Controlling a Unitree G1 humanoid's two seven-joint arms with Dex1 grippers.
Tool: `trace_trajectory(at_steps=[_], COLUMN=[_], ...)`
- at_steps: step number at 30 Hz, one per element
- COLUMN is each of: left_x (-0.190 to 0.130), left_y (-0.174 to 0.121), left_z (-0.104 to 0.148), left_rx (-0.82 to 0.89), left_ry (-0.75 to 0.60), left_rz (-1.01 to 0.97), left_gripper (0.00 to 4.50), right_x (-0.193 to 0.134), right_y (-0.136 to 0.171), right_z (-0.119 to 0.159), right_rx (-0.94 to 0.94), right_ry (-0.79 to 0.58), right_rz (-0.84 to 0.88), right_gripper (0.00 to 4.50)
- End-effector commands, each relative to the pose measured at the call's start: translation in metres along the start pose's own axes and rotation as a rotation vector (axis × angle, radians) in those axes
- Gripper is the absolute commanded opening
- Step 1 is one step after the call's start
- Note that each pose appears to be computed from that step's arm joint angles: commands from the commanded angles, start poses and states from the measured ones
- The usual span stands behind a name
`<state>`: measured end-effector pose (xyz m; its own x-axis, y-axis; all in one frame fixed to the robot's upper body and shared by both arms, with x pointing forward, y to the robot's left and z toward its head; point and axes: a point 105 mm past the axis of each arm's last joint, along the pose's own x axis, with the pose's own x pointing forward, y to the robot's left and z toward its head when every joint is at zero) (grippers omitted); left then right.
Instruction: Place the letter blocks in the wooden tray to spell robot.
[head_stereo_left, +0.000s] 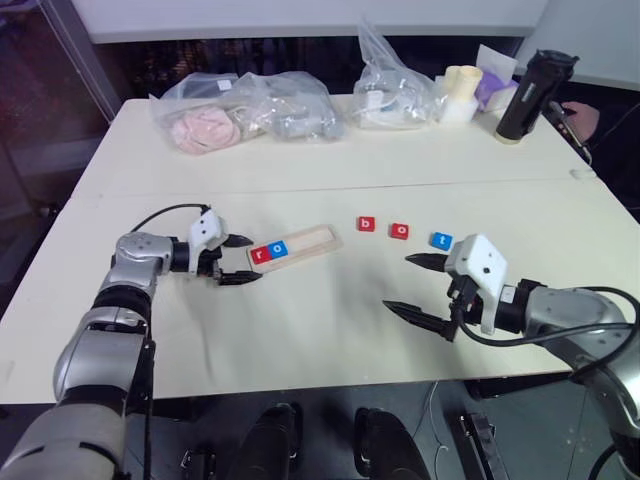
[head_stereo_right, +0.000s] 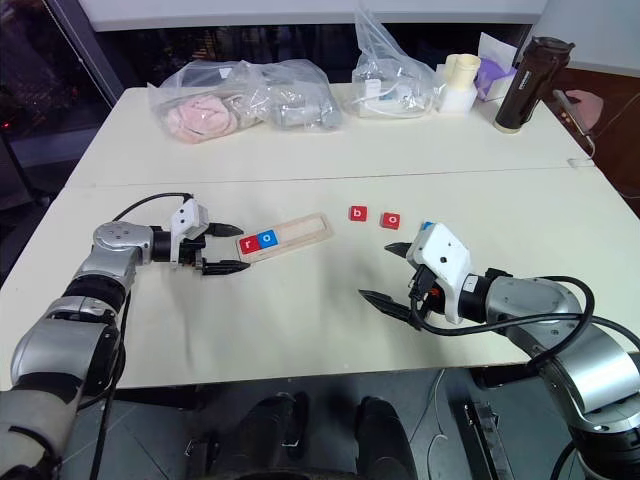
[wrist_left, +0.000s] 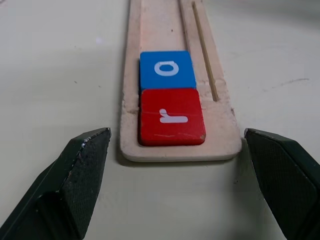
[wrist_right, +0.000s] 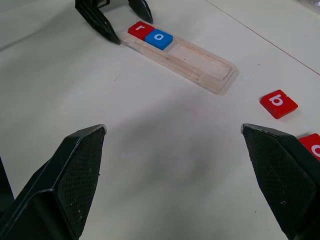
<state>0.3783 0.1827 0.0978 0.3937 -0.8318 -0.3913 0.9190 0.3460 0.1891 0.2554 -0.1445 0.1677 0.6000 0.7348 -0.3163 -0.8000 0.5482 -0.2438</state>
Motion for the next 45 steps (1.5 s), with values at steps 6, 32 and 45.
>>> trace_trajectory(at_steps=[6,32,45], left_x=[0.012,0.021,0.051], left_y=[-0.007,-0.023,-0.065], left_z=[-0.002,-0.013,0.003], left_rx=[0.001,-0.011,0.1], left_ry=[0.008,0.039,-0.011], left_rz=[-0.035,-0.127,-0.325], left_gripper=[4.5,3.14,3.14], right_x=[-0.002,0.001,0.0], right_y=[0.002,0.002,-0.001], right_z=[0.009,0.01,0.011], right_rx=[-0.05,-0.059,-0.071], right_ry=[-0.018,-0.017,-0.011], right_rz=[-0.008,-0.018,-0.022], right_gripper=[4.47,4.5,4.5])
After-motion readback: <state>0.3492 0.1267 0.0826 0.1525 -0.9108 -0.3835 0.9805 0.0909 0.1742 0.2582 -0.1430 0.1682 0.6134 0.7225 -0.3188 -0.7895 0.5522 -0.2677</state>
